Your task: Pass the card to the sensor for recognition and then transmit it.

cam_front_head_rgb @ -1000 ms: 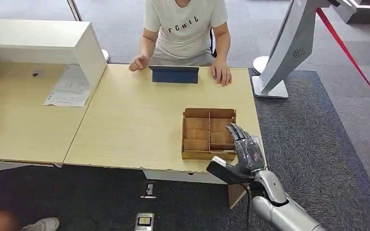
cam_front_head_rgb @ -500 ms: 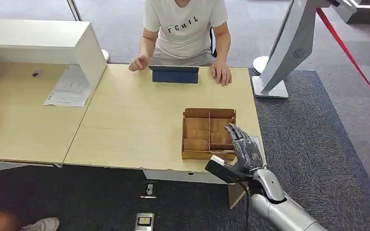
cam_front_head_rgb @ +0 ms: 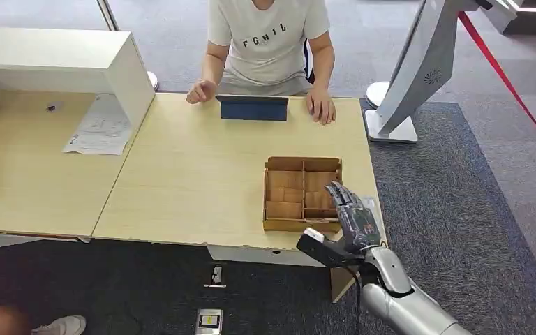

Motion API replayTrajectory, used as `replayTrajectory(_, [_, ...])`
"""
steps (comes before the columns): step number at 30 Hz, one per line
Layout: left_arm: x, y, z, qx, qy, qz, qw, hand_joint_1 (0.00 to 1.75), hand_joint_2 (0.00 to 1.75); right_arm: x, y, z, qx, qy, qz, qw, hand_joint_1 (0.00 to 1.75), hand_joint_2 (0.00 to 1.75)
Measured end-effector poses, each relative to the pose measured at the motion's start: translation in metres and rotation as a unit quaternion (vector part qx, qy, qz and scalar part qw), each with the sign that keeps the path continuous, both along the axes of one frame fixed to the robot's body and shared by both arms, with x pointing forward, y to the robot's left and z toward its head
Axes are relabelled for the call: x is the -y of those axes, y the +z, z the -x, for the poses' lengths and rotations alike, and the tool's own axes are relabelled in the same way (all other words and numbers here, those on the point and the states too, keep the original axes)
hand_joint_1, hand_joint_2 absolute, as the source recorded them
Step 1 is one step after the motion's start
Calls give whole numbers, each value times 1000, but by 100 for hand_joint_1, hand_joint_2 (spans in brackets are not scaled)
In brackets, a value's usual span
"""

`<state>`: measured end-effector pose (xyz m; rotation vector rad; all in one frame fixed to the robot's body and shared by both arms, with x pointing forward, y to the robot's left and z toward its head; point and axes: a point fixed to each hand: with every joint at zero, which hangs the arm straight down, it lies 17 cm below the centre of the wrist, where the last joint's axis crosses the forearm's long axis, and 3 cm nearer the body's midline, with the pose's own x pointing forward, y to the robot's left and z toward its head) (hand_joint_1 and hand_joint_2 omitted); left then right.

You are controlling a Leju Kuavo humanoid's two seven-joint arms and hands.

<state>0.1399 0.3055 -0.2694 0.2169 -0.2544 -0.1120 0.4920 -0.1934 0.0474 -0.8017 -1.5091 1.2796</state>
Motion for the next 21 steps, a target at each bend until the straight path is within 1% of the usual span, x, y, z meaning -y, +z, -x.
replayTrajectory(11, [0,0,1,-5,-3,0,1000,0,175,3,-2,1,-1,-4,3,1000,0,175])
replayTrajectory(21, [0,0,1,-5,-3,0,1000,0,175,-10,4,5,8,12,3,1000,0,175])
